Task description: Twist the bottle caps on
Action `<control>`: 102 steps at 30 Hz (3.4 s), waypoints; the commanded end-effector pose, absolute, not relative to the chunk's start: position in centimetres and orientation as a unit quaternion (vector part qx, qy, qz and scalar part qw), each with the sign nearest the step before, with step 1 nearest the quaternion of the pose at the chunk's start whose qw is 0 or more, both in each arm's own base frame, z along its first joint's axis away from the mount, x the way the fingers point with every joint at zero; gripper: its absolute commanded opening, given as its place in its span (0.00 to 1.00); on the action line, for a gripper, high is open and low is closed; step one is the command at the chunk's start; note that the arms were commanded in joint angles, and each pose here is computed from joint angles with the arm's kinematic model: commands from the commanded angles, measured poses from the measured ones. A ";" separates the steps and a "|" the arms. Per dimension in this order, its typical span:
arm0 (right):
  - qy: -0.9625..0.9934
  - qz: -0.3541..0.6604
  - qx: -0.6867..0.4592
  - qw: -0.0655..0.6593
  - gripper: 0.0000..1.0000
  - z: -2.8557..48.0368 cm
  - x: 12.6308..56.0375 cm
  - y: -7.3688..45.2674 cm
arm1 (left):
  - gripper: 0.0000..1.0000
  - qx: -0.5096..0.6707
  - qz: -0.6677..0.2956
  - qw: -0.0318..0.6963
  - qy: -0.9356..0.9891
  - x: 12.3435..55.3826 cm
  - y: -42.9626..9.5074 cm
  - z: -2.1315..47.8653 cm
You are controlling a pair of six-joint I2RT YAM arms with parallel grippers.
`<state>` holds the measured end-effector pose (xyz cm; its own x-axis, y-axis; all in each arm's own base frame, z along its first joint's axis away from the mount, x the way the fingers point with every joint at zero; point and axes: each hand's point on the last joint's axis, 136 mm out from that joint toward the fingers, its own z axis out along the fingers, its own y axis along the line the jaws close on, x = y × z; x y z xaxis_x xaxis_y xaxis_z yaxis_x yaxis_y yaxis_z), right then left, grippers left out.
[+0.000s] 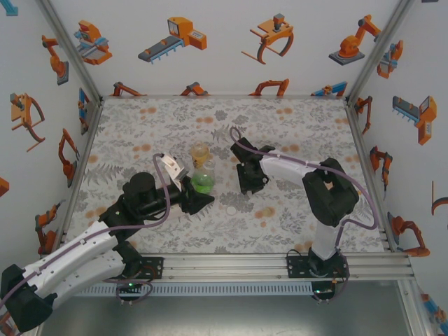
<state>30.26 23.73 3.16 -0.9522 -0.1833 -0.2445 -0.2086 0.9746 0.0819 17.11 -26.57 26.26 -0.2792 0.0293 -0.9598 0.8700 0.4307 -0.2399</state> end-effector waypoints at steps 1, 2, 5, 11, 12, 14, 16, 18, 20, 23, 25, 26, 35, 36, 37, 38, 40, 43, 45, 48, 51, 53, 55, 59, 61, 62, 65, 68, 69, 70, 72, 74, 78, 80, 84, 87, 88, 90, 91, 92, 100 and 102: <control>0.988 0.051 -0.099 0.105 0.32 2.2 29.6 23.6 | 0.00 0.331 -0.428 0.514 0.665 16.9 -26.4 28.1; 0.988 0.052 -0.098 0.106 0.30 2.2 29.6 23.6 | 0.00 0.331 -0.427 0.514 0.666 16.9 -26.4 28.1; 0.988 0.054 -0.096 0.110 0.25 2.4 29.6 23.6 | 0.00 0.331 -0.428 0.514 0.666 16.9 -26.4 28.1; 0.982 0.112 -0.082 0.125 0.18 3.5 30.2 24.8 | 0.00 0.331 -0.428 0.515 0.665 16.9 -26.4 28.2; 0.980 0.133 -0.078 0.127 0.17 3.8 30.3 25.2 | 0.00 0.331 -0.428 0.514 0.666 16.9 -26.4 28.2; 0.973 0.180 -0.065 0.131 0.17 4.3 30.6 25.9 | 0.00 0.330 -0.428 0.515 0.666 16.9 -26.4 28.3; 0.964 0.226 -0.049 0.131 0.17 4.4 30.7 26.4 | 0.00 0.330 -0.429 0.515 0.665 16.9 -26.4 28.2; 0.955 0.266 -0.025 0.126 0.17 3.9 30.9 26.1 | 0.00 0.330 -0.429 0.516 0.664 16.9 -26.5 28.4; 0.950 0.289 -0.002 0.116 0.18 3.0 30.7 25.3 | 0.00 0.330 -0.429 0.514 0.665 16.9 -26.5 28.3; 0.952 0.284 0.029 0.110 0.26 1.7 30.0 23.0 | 0.00 0.331 -0.430 0.512 0.666 16.9 -26.6 28.3; 0.958 0.264 0.044 0.107 0.32 1.0 29.6 21.2 | 0.00 0.331 -0.430 0.512 0.666 17.0 -26.7 28.4; 0.959 0.257 0.051 0.105 0.34 0.7 29.4 20.4 | 0.00 0.331 -0.430 0.511 0.667 17.0 -26.7 28.4; 0.977 0.188 0.010 0.097 0.47 1.3 28.9 19.8 | 0.00 0.329 -0.437 0.507 0.666 16.9 -26.9 28.6; 0.980 0.177 0.001 0.094 0.47 1.4 28.8 20.0 | 0.00 0.328 -0.438 0.508 0.666 16.9 -26.8 28.6; 0.981 0.167 -0.005 0.094 0.48 1.4 28.8 20.2 | 0.00 0.327 -0.438 0.509 0.665 16.9 -26.8 28.7; 0.984 0.152 -0.014 0.095 0.48 1.4 28.8 20.4 | 0.00 0.327 -0.438 0.510 0.664 16.8 -26.7 28.8; 0.988 0.115 -0.027 0.097 0.48 1.4 28.8 20.3 | 0.00 0.325 -0.438 0.512 0.663 16.7 -26.5 28.9; 0.991 0.061 -0.052 0.103 0.47 1.3 28.8 20.3 | 0.00 0.325 -0.436 0.514 0.663 16.6 -26.2 28.9; 0.991 0.042 -0.068 0.103 0.47 1.3 28.6 20.8 | 0.00 0.323 -0.434 0.516 0.664 16.5 -26.0 28.9; 0.991 0.019 -0.086 0.103 0.46 1.1 28.5 21.5 | 0.00 0.321 -0.434 0.518 0.663 16.4 -25.8 28.8; 0.990 0.004 -0.095 0.107 0.44 1.1 28.5 21.9 | 0.00 0.320 -0.435 0.518 0.663 16.3 -25.7 28.7; 0.989 0.000 -0.097 0.110 0.43 1.1 28.7 22.0 | 0.00 0.320 -0.435 0.518 0.663 16.3 -25.7 28.8; 0.989 -0.005 -0.100 0.110 0.42 1.0 28.8 22.0 | 0.00 0.320 -0.435 0.518 0.663 16.3 -25.7 28.7; 0.988 -0.014 -0.105 0.110 0.39 1.0 29.0 21.9 | 0.00 0.320 -0.433 0.518 0.664 16.3 -25.6 28.5; 0.988 -0.016 -0.107 0.110 0.38 1.0 28.9 22.0 | 0.00 0.320 -0.433 0.519 0.664 16.3 -25.6 28.5; 0.988 -0.015 -0.108 0.109 0.36 1.0 28.9 22.0 | 0.00 0.320 -0.432 0.518 0.665 16.3 -25.6 28.4; 0.987 -0.014 -0.110 0.113 0.33 1.5 29.0 22.1 | 0.00 0.321 -0.429 0.517 0.667 16.4 -25.6 28.1; 0.985 -0.005 -0.114 0.127 0.31 3.0 29.1 22.1 | 0.00 0.330 -0.417 0.515 0.672 16.5 -25.6 27.8; 0.984 -0.001 -0.116 0.133 0.31 3.7 29.0 22.1 | 0.00 0.336 -0.412 0.515 0.673 16.5 -25.6 27.7; 0.983 0.009 -0.116 0.141 0.30 4.7 29.0 22.2 | 0.00 0.344 -0.404 0.513 0.675 16.5 -25.6 27.6; 0.979 0.036 -0.120 0.161 0.28 6.9 28.9 22.5 | 0.00 0.368 -0.386 0.508 0.676 16.4 -25.7 27.5; 0.973 0.071 -0.126 0.181 0.27 9.5 28.6 22.8 | 0.00 0.401 -0.363 0.496 0.680 16.2 -25.7 27.1; 0.954 0.145 -0.142 0.219 0.25 14.4 27.4 23.3 | 0.00 0.468 -0.313 0.476 0.675 15.7 -25.4 26.8; 0.940 0.186 -0.160 0.239 0.24 17.2 26.7 23.8 | 0.00 0.501 -0.288 0.469 0.668 15.6 -25.3 26.8; 0.893 0.275 -0.210 0.287 0.23 22.3 24.9 25.4 | 0.00 0.559 -0.262 0.453 0.643 15.2 -25.6 26.5; 0.843 0.341 -0.258 0.326 0.22 26.0 22.9 26.4 | 0.00 0.591 -0.251 0.449 0.621 14.9 -25.8 26.6; 0.826 0.358 -0.271 0.340 0.20 27.2 22.3 26.5 | 0.00 0.606 -0.251 0.449 0.607 14.6 -25.9 26.6; 0.795 0.385 -0.296 0.363 0.18 29.3 21.0 26.6 | 0.00 0.631 -0.249 0.449 0.581 14.0 -26.1 26.7; 0.775 0.403 -0.317 0.368 0.18 30.2 20.0 26.8 | 0.00 0.642 -0.248 0.449 0.569 13.8 -26.2 26.7; 0.757 0.418 -0.337 0.372 0.19 31.0 19.1 27.0 | 0.00 0.649 -0.247 0.450 0.561 13.6 -26.2 26.7; 0.619 0.459 -0.461 0.440 0.15 34.6 14.5 27.4 | 0.00 0.672 -0.256 0.442 0.536 13.6 -27.3 25.8; 0.598 0.462 -0.480 0.446 0.15 34.8 13.8 27.6 | 0.00 0.663 -0.270 0.442 0.539 13.6 -27.8 25.6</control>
<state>15.63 26.91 33.06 -0.3111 -0.1933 -0.9305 -0.9324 0.2516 0.2595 14.10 -26.94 24.48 0.2289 0.5337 -0.8141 0.9603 0.0131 0.2786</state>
